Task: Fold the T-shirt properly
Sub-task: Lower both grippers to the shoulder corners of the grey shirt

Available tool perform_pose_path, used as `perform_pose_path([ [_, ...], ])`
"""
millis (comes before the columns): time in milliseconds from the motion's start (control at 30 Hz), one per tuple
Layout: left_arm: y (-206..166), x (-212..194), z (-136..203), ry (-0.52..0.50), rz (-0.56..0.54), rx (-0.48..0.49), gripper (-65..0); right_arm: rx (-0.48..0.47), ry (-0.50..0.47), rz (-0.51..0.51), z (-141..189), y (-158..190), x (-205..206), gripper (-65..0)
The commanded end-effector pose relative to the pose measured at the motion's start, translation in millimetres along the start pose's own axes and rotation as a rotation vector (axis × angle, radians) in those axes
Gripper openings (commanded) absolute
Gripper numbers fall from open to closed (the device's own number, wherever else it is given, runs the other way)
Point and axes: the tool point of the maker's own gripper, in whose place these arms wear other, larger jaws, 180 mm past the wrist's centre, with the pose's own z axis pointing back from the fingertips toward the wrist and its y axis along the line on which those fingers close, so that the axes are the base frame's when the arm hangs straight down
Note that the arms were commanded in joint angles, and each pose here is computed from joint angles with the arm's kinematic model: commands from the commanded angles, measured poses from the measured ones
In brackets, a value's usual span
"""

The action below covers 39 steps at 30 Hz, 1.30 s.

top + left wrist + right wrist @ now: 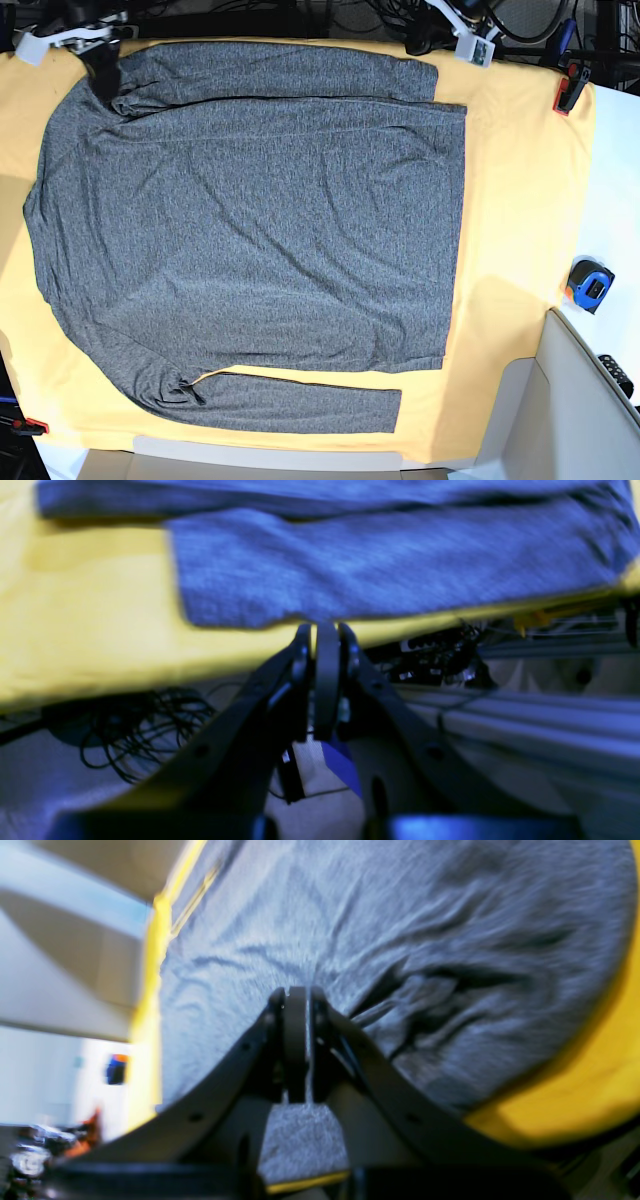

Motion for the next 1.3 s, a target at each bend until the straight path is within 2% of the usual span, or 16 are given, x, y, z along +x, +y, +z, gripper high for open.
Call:
perform_pose_path([
  [0, -3, 10, 1, -0.024, 0.015, -0.02, -65.0, 0.007, -0.032, -0.039, 6, 1, 14, -64.4],
  [200, 3, 29, -11, -0.039, -0.003, -0.026, -65.0, -0.146, -0.108, -0.102, 51, -35, 43, -50.0],
  [333, 5, 35, -16, -0.037, -0.018, -0.027, -63.4, -0.241, -0.115, -0.12, 77, -56, 47, -47.2],
  [500, 5, 37, -16, -0.042, -0.019, -0.028, -57.7, -0.277, -0.11, -0.181, 87, -80, 43, -38.9],
  [633, 6, 39, -18, -0.046, -0.025, -0.028, -55.7, -0.247, -0.104, -0.161, 88, -85, 37, -32.6],
  [767, 6, 39, -17, -0.045, -0.024, -0.028, -55.5, -0.202, -0.061, -0.133, 79, -77, 28, -32.6],
  [1000, 8, 38, -16, -0.037, -0.039, -0.027, -55.5, -0.127, -0.072, -0.143, 56, -66, 28, -32.5],
  [1167, 10, 38, -15, -0.029, -0.052, -0.027, -55.5, -0.052, -0.052, -0.183, 30, -56, 17, -32.5],
  [1267, 10, 38, -15, -0.029, -0.052, -0.027, -55.5, -0.072, -0.015, -0.223, 19, -68, 1, -32.5],
])
